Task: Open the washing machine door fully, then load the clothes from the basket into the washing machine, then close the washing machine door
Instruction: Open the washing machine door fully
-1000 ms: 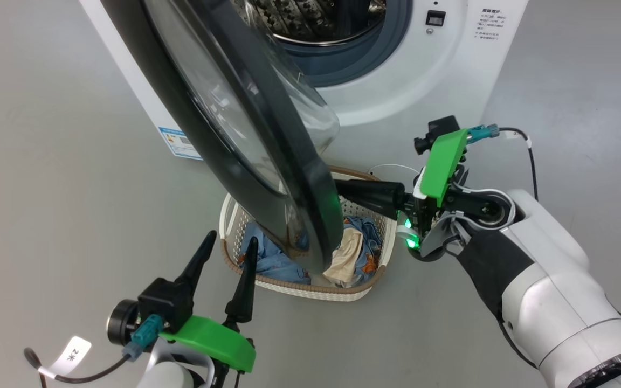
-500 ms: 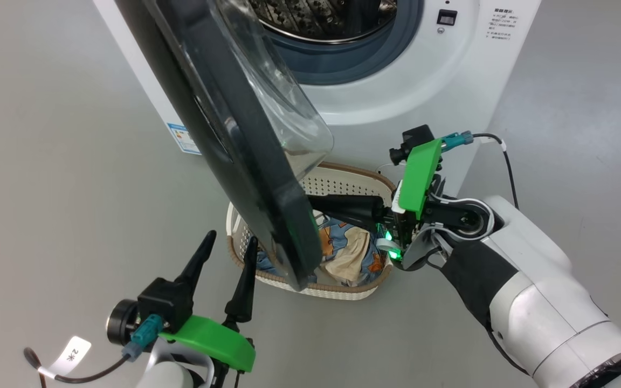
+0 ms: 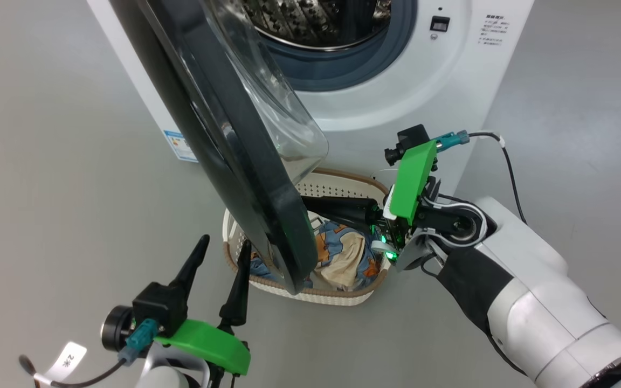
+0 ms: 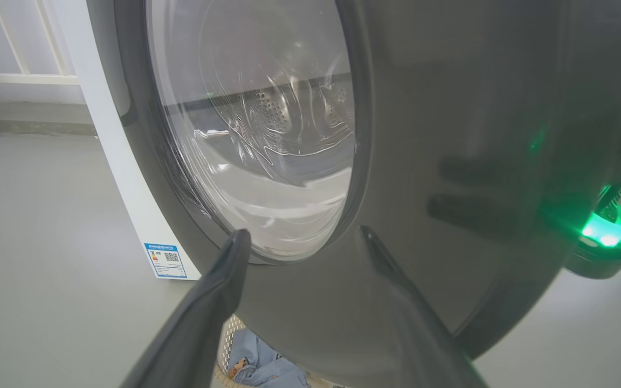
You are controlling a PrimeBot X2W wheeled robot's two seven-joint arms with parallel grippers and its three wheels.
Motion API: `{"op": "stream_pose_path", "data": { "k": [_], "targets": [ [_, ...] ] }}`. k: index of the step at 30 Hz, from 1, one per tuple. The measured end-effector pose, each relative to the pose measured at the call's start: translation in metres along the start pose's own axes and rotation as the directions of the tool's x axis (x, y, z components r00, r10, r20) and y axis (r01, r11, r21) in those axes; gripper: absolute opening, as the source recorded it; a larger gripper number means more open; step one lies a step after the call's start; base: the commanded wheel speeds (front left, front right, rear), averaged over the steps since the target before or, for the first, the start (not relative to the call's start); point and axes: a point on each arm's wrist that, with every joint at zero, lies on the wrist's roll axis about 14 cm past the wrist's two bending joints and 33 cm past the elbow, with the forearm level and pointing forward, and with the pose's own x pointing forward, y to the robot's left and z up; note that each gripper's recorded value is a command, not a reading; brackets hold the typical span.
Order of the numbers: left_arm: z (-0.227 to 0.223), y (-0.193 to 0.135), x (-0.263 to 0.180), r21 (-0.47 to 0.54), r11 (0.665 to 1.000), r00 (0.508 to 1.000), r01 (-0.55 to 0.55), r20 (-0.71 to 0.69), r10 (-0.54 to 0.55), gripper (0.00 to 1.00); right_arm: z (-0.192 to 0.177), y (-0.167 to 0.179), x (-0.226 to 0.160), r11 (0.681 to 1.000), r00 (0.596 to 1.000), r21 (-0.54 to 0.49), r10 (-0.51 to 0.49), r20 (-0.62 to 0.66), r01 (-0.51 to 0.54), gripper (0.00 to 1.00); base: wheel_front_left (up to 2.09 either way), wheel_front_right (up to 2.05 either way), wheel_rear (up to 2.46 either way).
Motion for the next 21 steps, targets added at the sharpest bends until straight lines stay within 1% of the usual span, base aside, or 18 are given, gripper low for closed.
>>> {"op": "stream_pose_path", "data": {
  "k": [3, 5, 6, 9, 13, 15, 16, 18, 19, 20, 21],
  "targets": [
    [0.002, -0.001, -0.002, -0.004, 1.000, 1.000, 0.000, 0.007, 0.000, 1.00, 0.005, 0.001, -0.008, 0.999, 0.998, -0.052, -0.012, 0.067, 0.016, 0.00, 0.00, 0.00, 0.00],
    [0.005, -0.001, -0.002, -0.003, 1.000, 1.000, 0.003, 0.017, -0.003, 1.00, 0.013, 0.002, -0.018, 0.992, 0.991, -0.115, -0.026, 0.134, 0.042, 0.00, 0.00, 0.00, 0.00],
    [0.007, -0.002, -0.002, -0.002, 1.000, 1.000, 0.005, 0.021, -0.005, 1.00, 0.018, 0.003, -0.024, 0.984, 0.984, -0.164, -0.035, 0.176, 0.064, 0.00, 0.00, 0.00, 0.00],
    [0.006, 0.000, -0.003, -0.006, 1.000, 1.000, -0.003, 0.023, 0.003, 1.00, 0.030, 0.004, -0.045, 0.942, 0.953, -0.304, -0.049, 0.300, 0.144, 0.00, 0.00, 0.00, 0.00],
    [0.009, 0.004, -0.002, 0.003, 1.000, 0.999, -0.009, 0.034, 0.009, 1.00, 0.034, -0.005, -0.074, 0.880, 0.901, -0.408, -0.049, 0.432, 0.244, 0.00, 0.00, 0.00, 0.00],
    [0.010, 0.004, -0.002, 0.006, 1.000, 0.999, -0.009, 0.038, 0.009, 1.00, 0.038, -0.011, -0.092, 0.825, 0.861, -0.465, -0.050, 0.506, 0.321, 0.00, 0.00, 0.00, 0.00],
    [0.011, 0.004, -0.001, 0.008, 1.000, 0.999, -0.008, 0.041, 0.007, 1.00, 0.042, -0.015, -0.102, 0.781, 0.836, -0.499, -0.052, 0.546, 0.374, 0.00, 0.00, 0.00, 0.00],
    [0.013, 0.003, 0.002, 0.008, 1.000, 0.999, -0.003, 0.048, 0.003, 1.00, 0.050, -0.021, -0.124, 0.650, 0.790, -0.581, -0.049, 0.611, 0.489, 0.00, 0.00, 0.00, 0.00],
    [0.014, 0.002, 0.003, 0.008, 1.000, 0.999, 0.003, 0.051, -0.003, 1.00, 0.054, -0.022, -0.135, 0.603, 0.762, -0.595, -0.032, 0.647, 0.531, 0.00, 0.00, 0.00, 0.00],
    [0.015, 0.000, 0.003, 0.012, 1.000, 0.999, 0.008, 0.053, -0.008, 1.00, 0.057, -0.023, -0.144, 0.576, 0.737, -0.596, -0.016, 0.676, 0.559, 0.00, 0.00, 0.00, 0.00],
    [0.015, -0.001, 0.004, 0.011, 1.000, 0.998, 0.012, 0.055, -0.013, 1.00, 0.058, -0.024, -0.152, 0.557, 0.714, -0.593, -0.002, 0.700, 0.582, 0.00, 0.00, 0.00, 0.00]
  ]
}}
